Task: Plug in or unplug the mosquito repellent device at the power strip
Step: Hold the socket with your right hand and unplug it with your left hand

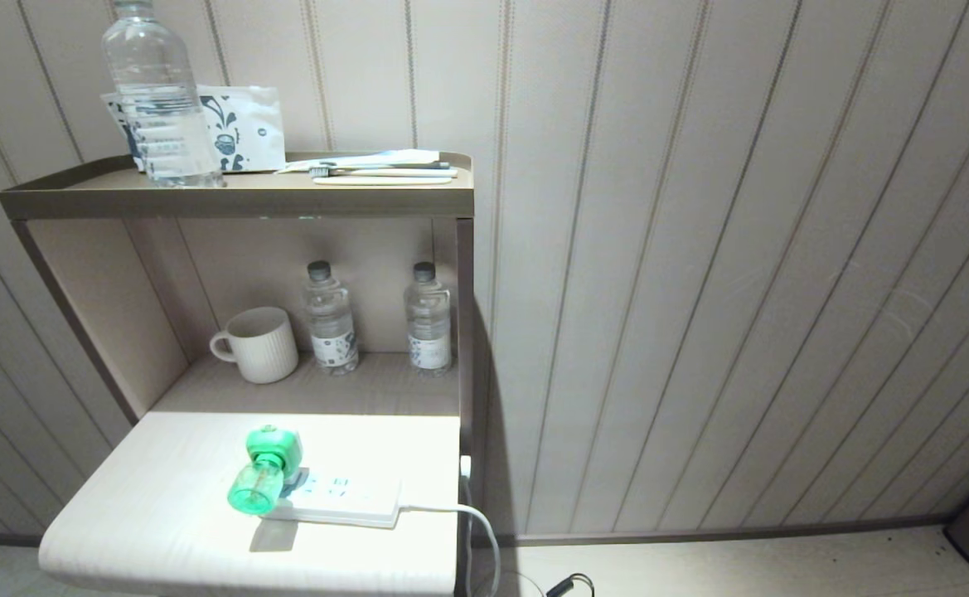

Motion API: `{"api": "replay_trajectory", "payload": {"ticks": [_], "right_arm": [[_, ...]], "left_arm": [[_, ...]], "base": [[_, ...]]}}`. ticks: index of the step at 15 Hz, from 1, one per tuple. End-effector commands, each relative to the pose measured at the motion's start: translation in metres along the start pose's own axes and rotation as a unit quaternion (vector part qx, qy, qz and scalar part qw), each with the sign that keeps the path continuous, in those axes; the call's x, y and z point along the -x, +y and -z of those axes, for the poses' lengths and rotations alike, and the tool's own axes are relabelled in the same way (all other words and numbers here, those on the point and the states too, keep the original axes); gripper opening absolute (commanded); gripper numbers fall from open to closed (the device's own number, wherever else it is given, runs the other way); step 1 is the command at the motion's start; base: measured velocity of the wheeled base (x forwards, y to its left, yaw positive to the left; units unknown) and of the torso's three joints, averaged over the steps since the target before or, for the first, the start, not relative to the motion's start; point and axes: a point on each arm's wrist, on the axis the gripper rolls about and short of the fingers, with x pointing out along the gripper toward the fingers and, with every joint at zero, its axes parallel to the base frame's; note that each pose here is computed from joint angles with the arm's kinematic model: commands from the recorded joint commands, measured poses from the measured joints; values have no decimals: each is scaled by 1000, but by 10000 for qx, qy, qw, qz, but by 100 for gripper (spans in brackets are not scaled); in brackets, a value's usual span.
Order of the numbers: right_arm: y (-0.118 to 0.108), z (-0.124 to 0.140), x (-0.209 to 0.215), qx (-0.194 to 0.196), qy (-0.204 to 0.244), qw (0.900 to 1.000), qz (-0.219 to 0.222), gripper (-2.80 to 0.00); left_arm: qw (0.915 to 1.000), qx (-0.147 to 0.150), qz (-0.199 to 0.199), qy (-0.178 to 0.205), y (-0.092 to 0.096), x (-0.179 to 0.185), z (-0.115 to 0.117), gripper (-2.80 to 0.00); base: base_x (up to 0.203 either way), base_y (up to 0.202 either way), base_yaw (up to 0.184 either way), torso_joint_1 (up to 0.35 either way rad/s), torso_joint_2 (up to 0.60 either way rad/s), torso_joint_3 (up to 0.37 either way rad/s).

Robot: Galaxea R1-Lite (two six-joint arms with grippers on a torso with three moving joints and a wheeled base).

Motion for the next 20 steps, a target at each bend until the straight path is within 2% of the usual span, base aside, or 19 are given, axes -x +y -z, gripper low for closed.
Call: {"api": "replay_trajectory", "payload": {"ticks": [1, 20], "right_arm": [[0, 0, 0, -4, 12, 10000, 11, -280], [0, 0, 0, -12, 11, 10000, 25, -280]], "left_arm": [[10000, 14, 1, 4, 0, 0, 0, -280], [10000, 76, 1, -4, 0, 0, 0, -280]], "base": [[0, 0, 0, 0, 0, 0], [0, 0, 0, 0, 0, 0]]}}
